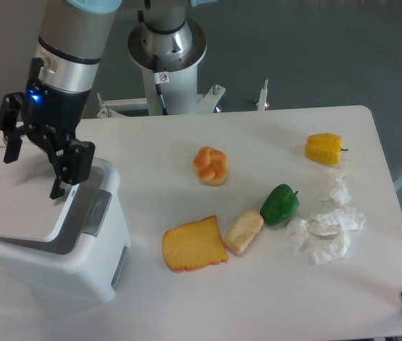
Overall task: Close the trash can
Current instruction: 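Press the gripper down on the lid until it shuts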
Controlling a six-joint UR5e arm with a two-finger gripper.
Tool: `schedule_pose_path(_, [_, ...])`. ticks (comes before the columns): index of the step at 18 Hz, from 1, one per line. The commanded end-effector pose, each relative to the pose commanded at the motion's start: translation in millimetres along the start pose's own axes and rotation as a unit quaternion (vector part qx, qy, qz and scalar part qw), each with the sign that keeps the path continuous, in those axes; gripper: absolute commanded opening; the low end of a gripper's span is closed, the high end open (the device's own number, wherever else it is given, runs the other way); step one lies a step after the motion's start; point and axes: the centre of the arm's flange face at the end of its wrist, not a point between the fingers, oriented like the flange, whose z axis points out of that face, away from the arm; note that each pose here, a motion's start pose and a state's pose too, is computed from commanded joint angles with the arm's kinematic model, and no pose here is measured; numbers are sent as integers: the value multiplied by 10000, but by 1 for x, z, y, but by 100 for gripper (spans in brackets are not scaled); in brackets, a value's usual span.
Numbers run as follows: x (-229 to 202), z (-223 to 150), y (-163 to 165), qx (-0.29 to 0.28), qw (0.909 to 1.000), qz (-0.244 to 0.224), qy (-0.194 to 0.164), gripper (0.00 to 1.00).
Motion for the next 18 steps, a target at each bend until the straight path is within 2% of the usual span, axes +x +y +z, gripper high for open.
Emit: schedule_pose_path(18, [-5, 22, 16, -178, 9996, -143, 135, 100])
